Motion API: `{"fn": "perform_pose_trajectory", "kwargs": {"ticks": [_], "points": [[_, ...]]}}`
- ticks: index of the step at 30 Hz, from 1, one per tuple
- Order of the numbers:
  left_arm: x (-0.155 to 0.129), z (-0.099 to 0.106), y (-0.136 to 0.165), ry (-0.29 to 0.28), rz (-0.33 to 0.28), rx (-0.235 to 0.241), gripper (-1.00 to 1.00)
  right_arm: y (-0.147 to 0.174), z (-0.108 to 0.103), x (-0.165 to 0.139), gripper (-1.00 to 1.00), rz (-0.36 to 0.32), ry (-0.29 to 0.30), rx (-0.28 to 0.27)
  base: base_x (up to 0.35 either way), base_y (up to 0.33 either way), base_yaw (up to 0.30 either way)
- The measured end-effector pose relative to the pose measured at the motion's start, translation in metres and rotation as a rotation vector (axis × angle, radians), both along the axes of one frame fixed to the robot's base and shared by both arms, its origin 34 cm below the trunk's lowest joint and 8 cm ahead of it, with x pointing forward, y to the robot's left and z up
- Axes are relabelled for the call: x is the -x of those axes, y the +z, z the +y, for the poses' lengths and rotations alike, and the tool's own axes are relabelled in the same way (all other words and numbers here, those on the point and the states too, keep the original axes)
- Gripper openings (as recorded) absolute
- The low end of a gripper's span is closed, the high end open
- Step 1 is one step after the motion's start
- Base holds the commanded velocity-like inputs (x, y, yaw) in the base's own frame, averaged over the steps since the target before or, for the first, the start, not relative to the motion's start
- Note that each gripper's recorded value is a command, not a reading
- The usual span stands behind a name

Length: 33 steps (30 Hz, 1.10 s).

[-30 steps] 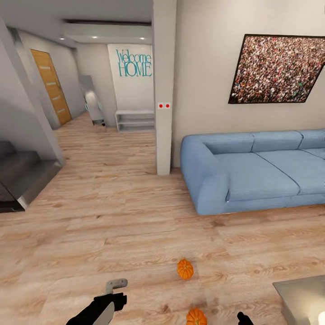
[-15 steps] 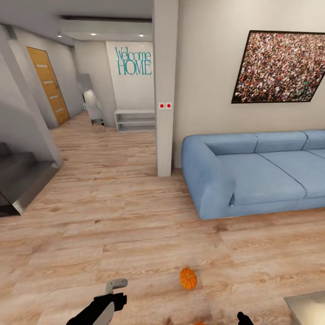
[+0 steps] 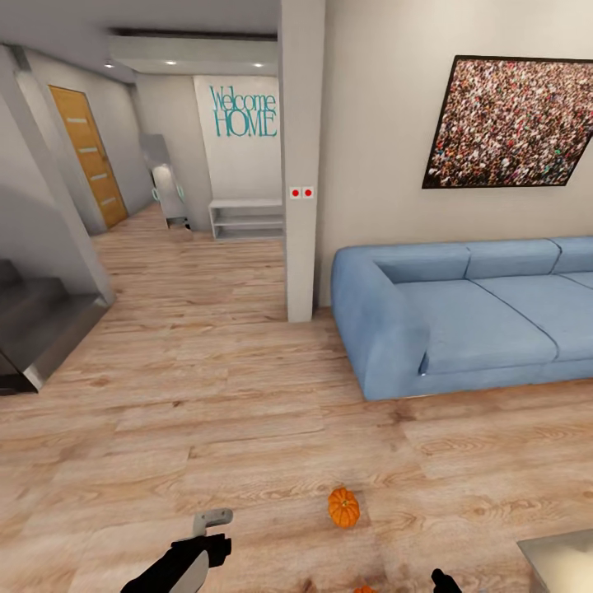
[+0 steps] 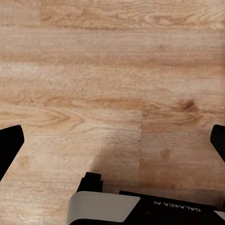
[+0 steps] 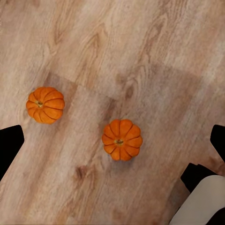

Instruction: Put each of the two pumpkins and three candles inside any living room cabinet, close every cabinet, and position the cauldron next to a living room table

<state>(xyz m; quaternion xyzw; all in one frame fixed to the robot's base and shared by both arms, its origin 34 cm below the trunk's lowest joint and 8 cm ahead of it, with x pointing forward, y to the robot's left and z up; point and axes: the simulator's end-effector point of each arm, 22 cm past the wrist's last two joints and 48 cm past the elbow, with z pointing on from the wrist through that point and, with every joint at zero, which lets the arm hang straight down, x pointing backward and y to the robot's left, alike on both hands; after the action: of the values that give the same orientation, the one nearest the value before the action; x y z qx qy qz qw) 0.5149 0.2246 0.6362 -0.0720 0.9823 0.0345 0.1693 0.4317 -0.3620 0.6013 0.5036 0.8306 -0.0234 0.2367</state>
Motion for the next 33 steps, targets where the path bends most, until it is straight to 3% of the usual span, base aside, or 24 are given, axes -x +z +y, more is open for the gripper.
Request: {"fn": "perform_pose_trajectory", "kwargs": {"ticks": [12, 14, 16, 18, 22, 24, 33], "points": [[-0.014, 0.003, -0.007, 0.026, -0.041, 0.013, 1.0, -0.01, 0.002, -0.007, 1.0, -0.012, 0.029, 0.012, 0.0, 0.0, 0.0], [-0.042, -0.006, 0.009, 0.015, -0.088, 0.037, 1.0, -0.012, 0.001, -0.01, 1.0, -0.015, 0.05, 0.024, 0.0, 0.0, 0.0], [-0.053, -0.007, 0.016, 0.001, -0.089, 0.047, 1.0, -0.014, 0.002, -0.011, 1.0, -0.014, 0.062, 0.028, 0.0, 0.0, 0.0], [-0.062, 0.002, 0.023, -0.001, -0.073, 0.056, 1.0, -0.016, 0.002, -0.011, 1.0, -0.012, 0.074, 0.033, 0.0, 0.0, 0.0], [-0.088, 0.028, 0.041, 0.085, -0.096, 0.096, 1.0, -0.02, 0.001, -0.013, 1.0, -0.013, 0.081, 0.04, 0.0, 0.0, 0.0], [-0.095, 0.038, 0.049, 0.102, -0.086, 0.11, 1.0, -0.022, 0.002, -0.014, 1.0, -0.017, 0.082, 0.039, 0.0, 0.0, 0.0], [-0.097, 0.042, 0.05, 0.092, -0.033, 0.137, 1.0, -0.034, 0.002, -0.016, 1.0, -0.015, 0.084, 0.041, 0.0, 0.0, 0.0]]}}
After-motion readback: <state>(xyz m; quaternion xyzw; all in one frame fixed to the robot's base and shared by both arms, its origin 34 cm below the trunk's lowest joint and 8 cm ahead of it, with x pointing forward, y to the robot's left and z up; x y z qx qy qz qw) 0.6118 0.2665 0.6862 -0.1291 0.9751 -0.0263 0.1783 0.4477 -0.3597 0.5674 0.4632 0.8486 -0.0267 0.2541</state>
